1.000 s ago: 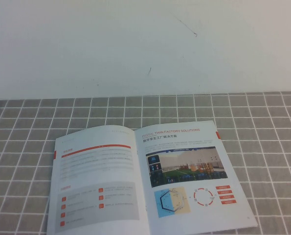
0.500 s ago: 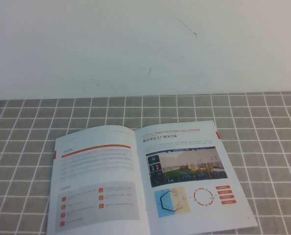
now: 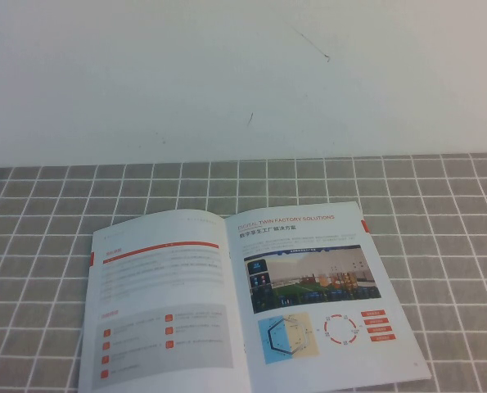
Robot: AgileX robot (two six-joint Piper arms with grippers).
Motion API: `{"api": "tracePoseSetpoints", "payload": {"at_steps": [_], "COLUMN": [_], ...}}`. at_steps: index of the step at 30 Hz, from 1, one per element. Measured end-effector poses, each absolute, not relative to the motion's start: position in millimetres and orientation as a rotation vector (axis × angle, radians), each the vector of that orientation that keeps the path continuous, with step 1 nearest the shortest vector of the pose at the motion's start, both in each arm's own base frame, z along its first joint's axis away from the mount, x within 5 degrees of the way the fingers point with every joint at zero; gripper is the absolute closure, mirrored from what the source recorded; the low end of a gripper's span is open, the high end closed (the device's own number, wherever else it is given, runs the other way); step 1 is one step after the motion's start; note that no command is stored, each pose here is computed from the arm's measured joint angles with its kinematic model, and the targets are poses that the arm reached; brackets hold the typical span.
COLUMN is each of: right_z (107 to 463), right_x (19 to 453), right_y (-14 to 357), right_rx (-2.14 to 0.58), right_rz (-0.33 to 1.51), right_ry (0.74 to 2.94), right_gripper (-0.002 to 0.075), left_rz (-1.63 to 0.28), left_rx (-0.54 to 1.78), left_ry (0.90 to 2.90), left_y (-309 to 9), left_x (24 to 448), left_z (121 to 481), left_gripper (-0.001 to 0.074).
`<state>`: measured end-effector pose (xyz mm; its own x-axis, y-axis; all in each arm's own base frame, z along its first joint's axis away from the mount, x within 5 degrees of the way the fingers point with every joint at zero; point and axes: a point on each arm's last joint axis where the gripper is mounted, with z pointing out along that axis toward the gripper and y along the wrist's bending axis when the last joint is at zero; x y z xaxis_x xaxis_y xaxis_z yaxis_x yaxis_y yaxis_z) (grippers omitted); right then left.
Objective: Close book
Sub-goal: 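Close the open booklet and leave it lying on the table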
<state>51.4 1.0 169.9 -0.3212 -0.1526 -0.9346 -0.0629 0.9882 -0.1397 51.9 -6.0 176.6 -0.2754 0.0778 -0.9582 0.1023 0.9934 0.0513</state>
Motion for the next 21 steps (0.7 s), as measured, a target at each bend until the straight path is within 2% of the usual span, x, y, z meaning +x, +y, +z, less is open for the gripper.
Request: {"api": "tracePoseSetpoints", "payload": {"at_steps": [10,15,21], "right_z": [173,196,227], "right_x": [53,57,52], "right_y": [1,1,0], "right_rx": [-0.154,-0.136,-0.092], "right_rz": [-0.097,-0.117,-0.119], "right_ry": [1.842,1.586,1.244], "right_gripper": [0.0727,0.0727,0.0727], "left_rz": [-0.024,-0.013,-0.005], "left_rx": [0.127,0.109,0.051], "left_ry": [1.839,1.724,1.432], "left_y": [-6,-5,-2], "left_x": [52,55,56], "left_z": [177,185,212], "left_gripper": [0.0737,0.0737,0.0737]}}
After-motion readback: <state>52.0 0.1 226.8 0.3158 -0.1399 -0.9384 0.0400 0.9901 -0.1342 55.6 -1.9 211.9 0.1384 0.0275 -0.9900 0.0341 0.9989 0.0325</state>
